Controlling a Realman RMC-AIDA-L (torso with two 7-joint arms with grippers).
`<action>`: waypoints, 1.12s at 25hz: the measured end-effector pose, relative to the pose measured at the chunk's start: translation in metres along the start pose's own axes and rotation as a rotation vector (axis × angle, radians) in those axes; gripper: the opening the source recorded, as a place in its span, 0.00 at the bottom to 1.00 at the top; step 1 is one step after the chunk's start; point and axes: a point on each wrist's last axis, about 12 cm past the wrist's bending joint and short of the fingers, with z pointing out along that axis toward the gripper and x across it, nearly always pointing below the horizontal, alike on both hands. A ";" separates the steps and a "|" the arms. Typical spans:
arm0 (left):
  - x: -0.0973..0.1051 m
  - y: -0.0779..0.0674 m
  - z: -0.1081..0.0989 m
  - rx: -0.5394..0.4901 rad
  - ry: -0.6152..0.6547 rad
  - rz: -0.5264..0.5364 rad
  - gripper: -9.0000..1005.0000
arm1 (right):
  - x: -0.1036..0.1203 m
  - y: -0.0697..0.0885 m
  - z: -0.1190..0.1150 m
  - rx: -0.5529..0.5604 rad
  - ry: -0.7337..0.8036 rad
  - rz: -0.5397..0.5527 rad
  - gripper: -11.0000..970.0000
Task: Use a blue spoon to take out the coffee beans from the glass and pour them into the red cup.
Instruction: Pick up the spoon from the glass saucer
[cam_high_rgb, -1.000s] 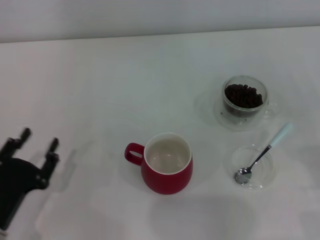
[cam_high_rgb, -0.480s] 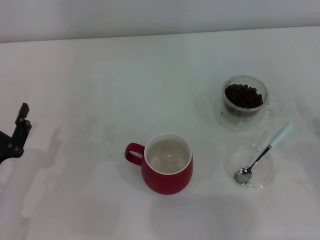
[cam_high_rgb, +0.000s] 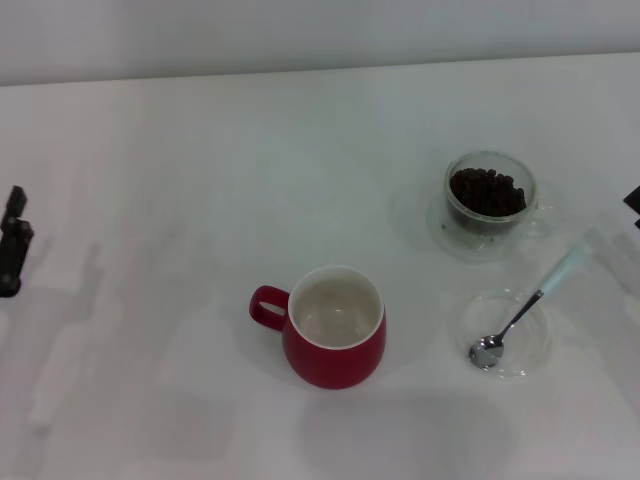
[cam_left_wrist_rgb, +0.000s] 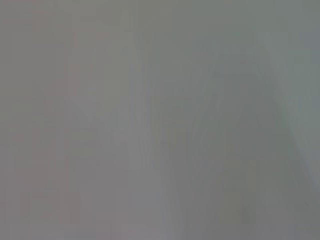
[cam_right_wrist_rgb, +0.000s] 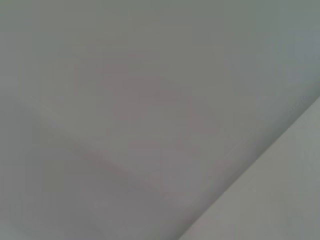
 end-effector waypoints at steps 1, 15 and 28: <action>0.000 0.001 0.000 -0.014 0.001 0.000 0.57 | 0.000 0.000 0.001 0.003 0.014 0.000 0.89; 0.000 0.016 0.003 -0.131 -0.002 0.006 0.56 | 0.014 0.000 0.007 0.004 0.130 -0.018 0.89; 0.000 0.019 0.004 -0.144 0.002 0.016 0.56 | 0.030 0.001 0.018 0.018 0.191 -0.049 0.89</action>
